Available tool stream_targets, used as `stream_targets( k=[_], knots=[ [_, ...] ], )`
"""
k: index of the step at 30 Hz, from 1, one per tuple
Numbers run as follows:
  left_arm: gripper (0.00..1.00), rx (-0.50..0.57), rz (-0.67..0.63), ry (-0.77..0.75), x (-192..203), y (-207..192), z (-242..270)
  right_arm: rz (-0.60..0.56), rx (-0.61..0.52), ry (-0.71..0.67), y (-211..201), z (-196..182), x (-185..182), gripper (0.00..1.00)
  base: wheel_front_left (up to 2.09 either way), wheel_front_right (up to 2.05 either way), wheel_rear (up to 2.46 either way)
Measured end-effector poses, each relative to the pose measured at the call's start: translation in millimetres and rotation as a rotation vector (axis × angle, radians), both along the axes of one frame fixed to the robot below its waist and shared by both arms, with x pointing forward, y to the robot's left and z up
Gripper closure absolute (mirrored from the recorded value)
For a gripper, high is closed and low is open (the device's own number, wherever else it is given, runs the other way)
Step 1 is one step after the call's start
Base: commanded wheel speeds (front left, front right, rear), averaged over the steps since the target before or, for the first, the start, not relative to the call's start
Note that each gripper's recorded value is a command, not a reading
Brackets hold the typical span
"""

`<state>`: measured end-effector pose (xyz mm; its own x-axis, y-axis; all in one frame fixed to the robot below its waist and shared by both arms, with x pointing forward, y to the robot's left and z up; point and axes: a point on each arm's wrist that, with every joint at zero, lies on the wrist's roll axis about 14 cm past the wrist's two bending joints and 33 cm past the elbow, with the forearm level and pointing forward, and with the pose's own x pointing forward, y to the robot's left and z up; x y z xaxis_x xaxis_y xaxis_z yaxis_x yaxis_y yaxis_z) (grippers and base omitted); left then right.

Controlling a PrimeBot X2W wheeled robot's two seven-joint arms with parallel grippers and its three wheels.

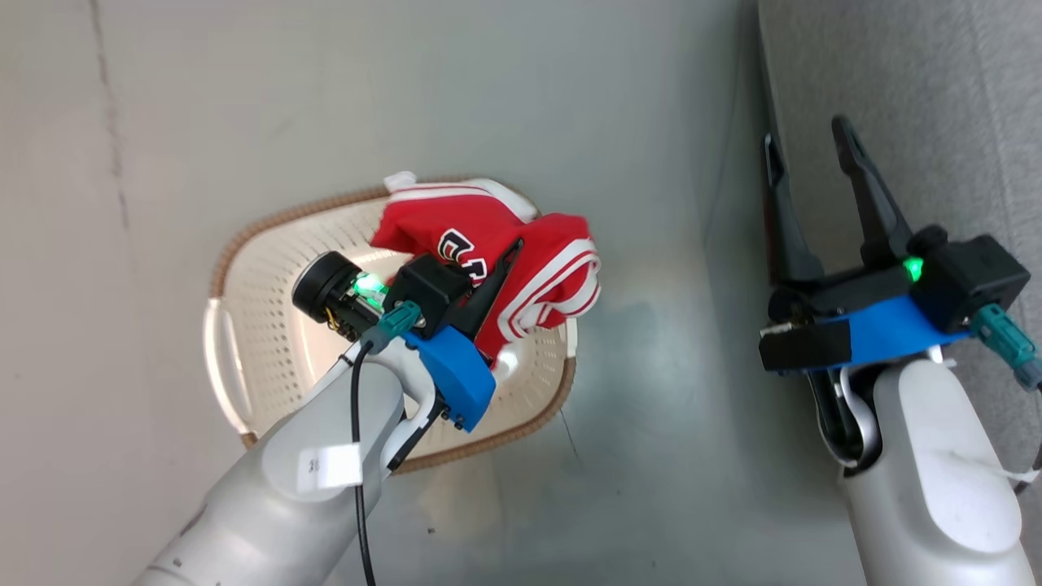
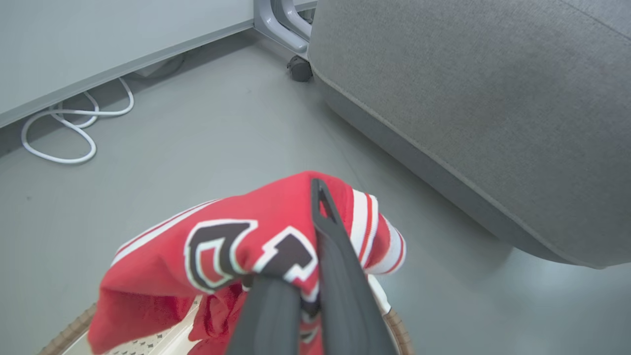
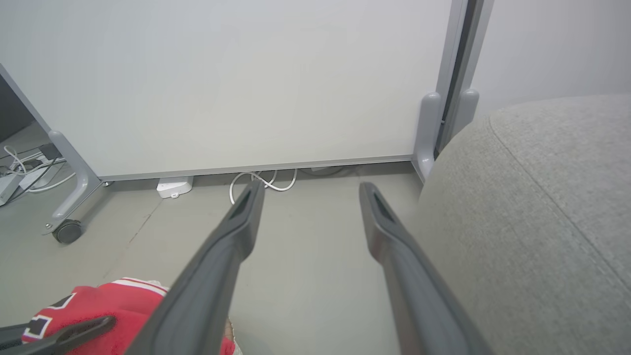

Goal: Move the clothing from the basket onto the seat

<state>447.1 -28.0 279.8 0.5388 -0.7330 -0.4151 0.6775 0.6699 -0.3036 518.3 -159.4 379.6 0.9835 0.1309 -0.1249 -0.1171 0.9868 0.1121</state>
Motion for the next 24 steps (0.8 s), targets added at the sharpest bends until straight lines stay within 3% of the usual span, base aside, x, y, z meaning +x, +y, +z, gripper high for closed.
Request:
stream_targets(
  k=[14, 24],
  knots=[
    [1.00, -0.085, 0.115, -0.395, 23, 19, 153, 0.005, 0.007, -0.089, 1, 66, -41, 0.00, 0.00, 0.00, 0.00],
    [1.00, -0.172, 0.100, -0.661, 14, 4, 264, -0.002, 0.013, -0.145, -1, 100, -75, 0.00, 0.00, 0.00, 0.00]
  ],
)
